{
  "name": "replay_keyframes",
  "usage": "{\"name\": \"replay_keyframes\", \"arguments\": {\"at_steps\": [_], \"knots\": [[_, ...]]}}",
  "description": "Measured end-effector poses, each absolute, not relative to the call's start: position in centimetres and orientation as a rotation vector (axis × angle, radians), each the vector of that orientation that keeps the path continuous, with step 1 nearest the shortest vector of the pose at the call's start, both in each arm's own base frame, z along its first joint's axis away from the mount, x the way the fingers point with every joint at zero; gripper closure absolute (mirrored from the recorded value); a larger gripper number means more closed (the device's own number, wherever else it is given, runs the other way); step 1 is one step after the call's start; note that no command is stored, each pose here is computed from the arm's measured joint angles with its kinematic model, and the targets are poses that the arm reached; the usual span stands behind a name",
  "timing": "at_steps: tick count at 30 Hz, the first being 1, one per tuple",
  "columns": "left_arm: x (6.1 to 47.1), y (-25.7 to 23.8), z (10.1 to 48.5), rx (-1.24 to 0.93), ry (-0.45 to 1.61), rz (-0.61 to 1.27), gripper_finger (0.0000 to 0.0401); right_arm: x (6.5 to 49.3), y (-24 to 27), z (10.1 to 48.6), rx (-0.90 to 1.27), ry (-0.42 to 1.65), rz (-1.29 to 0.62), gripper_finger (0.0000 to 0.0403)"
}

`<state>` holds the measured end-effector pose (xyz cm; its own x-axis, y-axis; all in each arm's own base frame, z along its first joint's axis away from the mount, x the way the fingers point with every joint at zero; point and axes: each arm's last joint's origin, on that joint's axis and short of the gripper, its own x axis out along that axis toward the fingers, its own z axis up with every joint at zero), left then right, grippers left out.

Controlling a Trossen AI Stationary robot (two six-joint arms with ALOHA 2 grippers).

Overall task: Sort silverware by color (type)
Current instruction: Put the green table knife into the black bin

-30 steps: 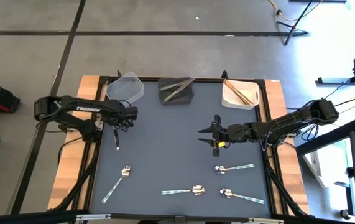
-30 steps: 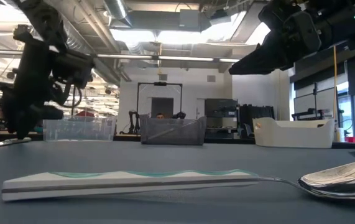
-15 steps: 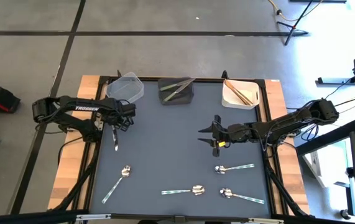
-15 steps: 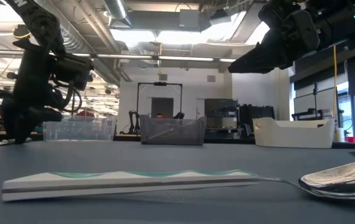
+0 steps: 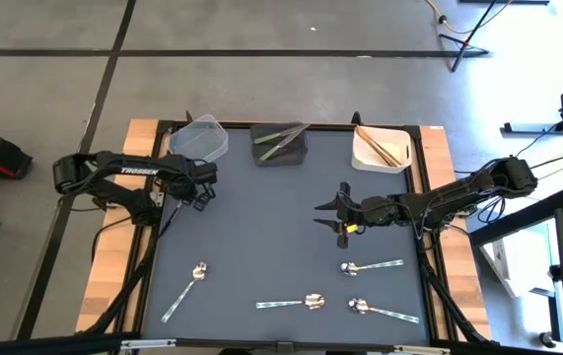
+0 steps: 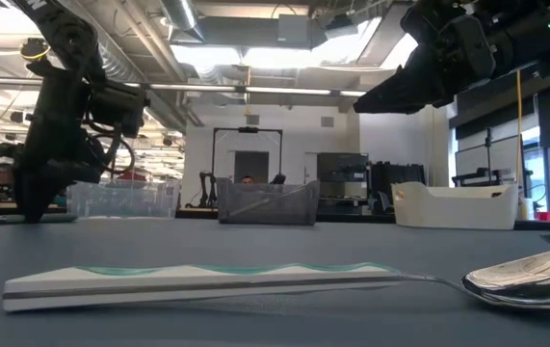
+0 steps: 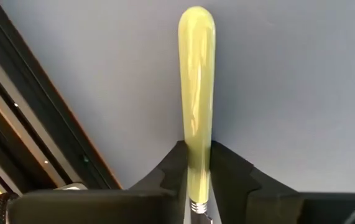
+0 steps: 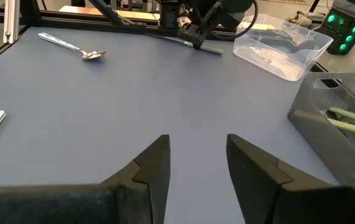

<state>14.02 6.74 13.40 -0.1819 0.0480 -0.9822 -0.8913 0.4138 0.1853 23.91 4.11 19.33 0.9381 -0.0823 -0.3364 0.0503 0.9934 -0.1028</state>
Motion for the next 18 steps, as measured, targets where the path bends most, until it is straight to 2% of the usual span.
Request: {"name": "replay_keyframes", "arguments": {"at_steps": [4,13,18], "knots": [[14.18,6.51,13.43,-0.758,1.521,0.984,0.0356,23.91,4.11,19.32,-0.093,0.347,-0.068,0.0259],[14.38,6.1,13.41,-0.677,1.532,0.956,0.0345,23.91,4.11,19.32,-0.093,0.347,-0.068,0.0259],[14.38,6.12,13.45,-0.663,1.53,0.966,0.0369,23.91,4.11,19.33,-0.093,0.347,-0.068,0.0259]]}}
